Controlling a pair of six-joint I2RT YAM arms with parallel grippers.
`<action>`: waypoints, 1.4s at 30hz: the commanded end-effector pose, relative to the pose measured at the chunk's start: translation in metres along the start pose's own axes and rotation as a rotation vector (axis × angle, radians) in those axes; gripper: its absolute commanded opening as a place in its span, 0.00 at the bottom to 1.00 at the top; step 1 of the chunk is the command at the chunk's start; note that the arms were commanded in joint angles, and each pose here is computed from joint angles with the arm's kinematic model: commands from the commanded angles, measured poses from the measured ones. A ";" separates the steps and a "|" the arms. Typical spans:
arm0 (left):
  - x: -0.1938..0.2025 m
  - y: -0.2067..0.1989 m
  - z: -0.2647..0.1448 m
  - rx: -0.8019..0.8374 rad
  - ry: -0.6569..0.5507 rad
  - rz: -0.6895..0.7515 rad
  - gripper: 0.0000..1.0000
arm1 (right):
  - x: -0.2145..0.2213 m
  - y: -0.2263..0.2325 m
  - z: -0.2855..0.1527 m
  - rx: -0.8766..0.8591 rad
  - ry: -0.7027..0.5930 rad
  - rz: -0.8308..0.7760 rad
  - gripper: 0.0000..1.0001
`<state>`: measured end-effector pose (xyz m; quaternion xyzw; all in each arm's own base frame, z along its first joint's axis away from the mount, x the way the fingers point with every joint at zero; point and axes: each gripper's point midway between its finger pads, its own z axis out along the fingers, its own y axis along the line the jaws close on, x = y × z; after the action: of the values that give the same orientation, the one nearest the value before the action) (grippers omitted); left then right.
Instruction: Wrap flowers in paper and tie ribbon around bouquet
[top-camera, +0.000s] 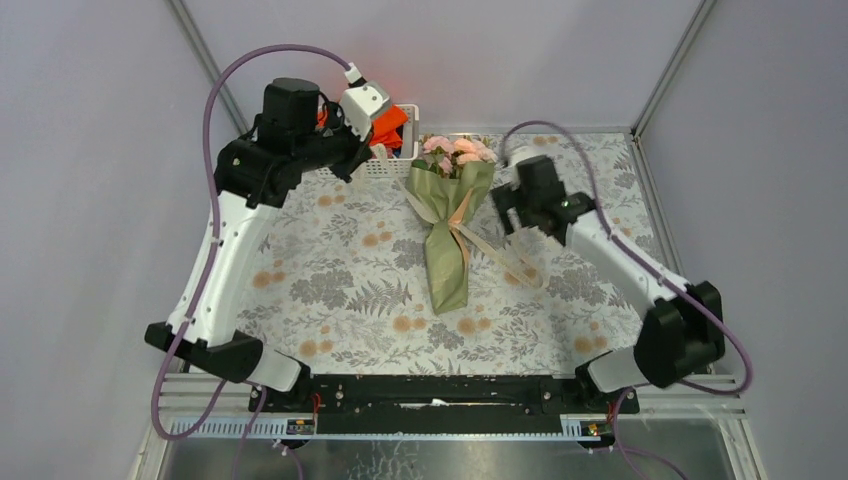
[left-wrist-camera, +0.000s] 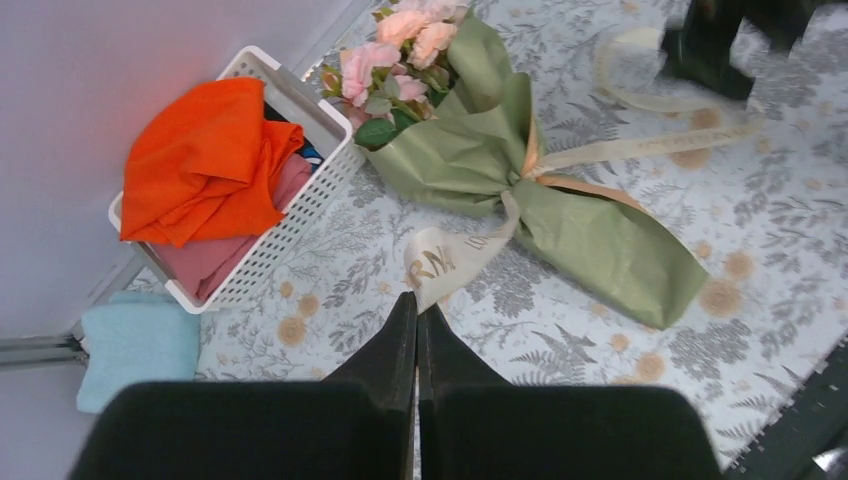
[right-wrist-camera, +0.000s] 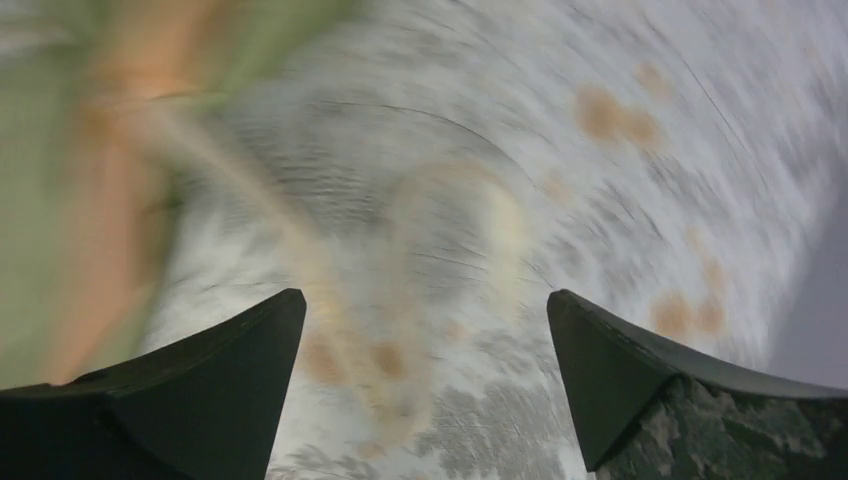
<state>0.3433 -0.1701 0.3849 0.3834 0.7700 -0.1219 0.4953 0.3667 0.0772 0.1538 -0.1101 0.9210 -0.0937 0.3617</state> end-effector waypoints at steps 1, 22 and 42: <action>0.024 -0.029 -0.009 0.117 0.099 -0.082 0.00 | -0.038 0.160 -0.098 -0.709 -0.592 -0.645 1.00; 0.016 -0.020 -0.033 0.018 0.071 -0.109 0.00 | -0.123 0.275 -0.041 -0.966 -0.867 -0.468 0.39; 0.213 -0.043 0.049 0.195 0.335 0.204 0.81 | -0.103 0.265 -0.048 -1.013 -0.858 -0.409 0.00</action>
<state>0.2463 -0.0855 0.0907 0.4764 0.8597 -0.0587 0.1745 0.3761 0.3588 0.1463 -0.4618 0.6396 0.3158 0.5272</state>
